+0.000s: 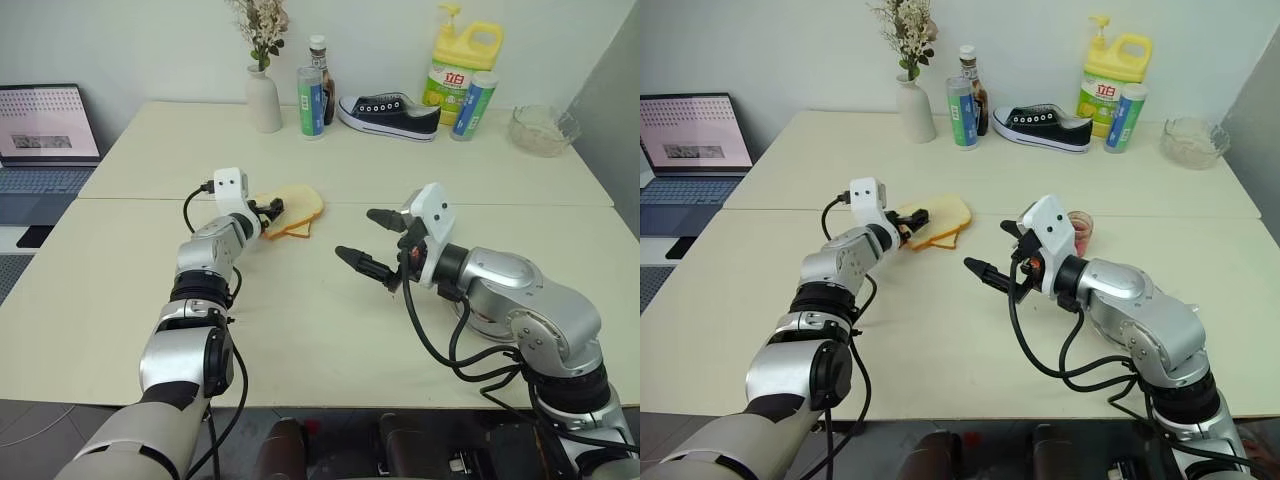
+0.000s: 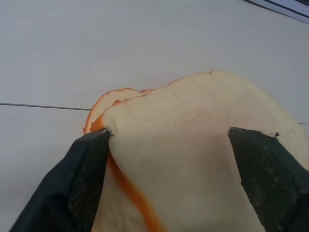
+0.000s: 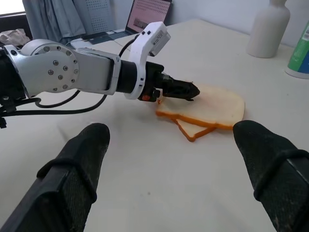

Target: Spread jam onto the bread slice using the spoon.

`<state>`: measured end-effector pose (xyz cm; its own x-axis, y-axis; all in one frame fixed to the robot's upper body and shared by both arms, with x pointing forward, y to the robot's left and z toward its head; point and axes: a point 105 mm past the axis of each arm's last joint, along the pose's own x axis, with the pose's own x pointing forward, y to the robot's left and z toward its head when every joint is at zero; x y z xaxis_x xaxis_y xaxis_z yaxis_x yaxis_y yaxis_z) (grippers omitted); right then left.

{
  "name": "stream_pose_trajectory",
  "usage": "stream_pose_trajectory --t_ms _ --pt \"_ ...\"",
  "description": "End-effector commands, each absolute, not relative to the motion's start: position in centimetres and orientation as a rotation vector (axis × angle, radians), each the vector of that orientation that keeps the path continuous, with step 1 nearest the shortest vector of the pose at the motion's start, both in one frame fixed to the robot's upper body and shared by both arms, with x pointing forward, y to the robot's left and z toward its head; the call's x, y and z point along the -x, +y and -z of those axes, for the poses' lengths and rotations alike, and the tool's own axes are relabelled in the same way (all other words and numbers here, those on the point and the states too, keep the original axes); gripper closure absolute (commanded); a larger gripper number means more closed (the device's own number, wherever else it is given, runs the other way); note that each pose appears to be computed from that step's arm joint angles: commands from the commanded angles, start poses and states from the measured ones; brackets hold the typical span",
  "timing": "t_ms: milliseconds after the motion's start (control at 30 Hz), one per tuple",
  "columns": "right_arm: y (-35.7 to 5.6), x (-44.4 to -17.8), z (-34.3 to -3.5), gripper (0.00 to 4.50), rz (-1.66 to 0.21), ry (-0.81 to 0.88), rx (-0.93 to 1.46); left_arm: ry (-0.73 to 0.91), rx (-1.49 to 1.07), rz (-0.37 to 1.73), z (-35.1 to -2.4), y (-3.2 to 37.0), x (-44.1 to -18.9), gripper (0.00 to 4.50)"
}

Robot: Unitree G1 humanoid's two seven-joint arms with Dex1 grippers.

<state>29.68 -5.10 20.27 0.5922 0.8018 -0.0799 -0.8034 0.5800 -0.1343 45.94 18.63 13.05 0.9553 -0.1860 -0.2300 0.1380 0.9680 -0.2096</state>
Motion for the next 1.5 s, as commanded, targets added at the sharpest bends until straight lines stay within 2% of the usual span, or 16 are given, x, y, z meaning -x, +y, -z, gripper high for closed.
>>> stream_pose_trajectory --t_ms 33,300,333,433,500,633,733,833,1000,1100,1300,1500 --pt "-5.5 -29.4 -21.5 0.00 -0.922 -0.045 0.161 0.230 0.201 0.215 -14.1 17.4 -46.2 1.80" --pt "-5.5 -29.6 -21.7 0.00 -0.918 -0.046 0.155 0.222 0.199 0.214 -14.4 17.7 -46.4 4.34" --pt "-5.5 -29.7 -21.7 0.00 -0.918 -0.047 0.153 0.219 0.199 0.212 -14.5 17.7 -46.4 4.48" --pt "-5.5 -29.7 -21.7 0.00 -0.916 -0.048 0.151 0.195 0.181 0.206 -15.2 18.1 -46.4 4.48" --pt "-5.5 -29.8 -21.7 0.00 -0.915 -0.049 0.149 0.135 0.149 0.239 -16.7 18.0 -46.5 4.48" --pt "-5.6 -29.9 -21.7 0.00 -0.912 -0.051 0.149 0.039 0.102 0.445 -20.3 15.7 -45.5 4.48" --pt "-5.9 -29.9 -21.8 0.00 -0.908 -0.053 0.153 -0.001 0.029 0.635 -22.6 14.0 -43.4 4.48" --pt "-6.6 -30.0 -22.1 0.00 -0.896 -0.056 0.163 0.004 -0.090 0.777 -23.4 13.4 -41.2 4.48" --pt "-7.7 -30.3 -22.3 0.00 -0.867 -0.056 0.179 -0.003 -0.138 0.666 -23.6 16.1 -41.4 4.48" --pt "-8.2 -30.2 -22.2 0.00 -0.849 -0.051 0.177 0.014 -0.099 0.552 -22.3 18.1 -41.7 3.90" --pt "-8.2 -29.6 -21.5 0.00 -0.847 -0.031 0.164 0.071 0.225 0.443 -17.4 18.3 -38.9 1.99" --pt "-8.2 -29.4 -21.3 0.00 -0.856 -0.016 0.160 0.169 0.410 0.383 -14.0 17.4 -36.1 0.11"
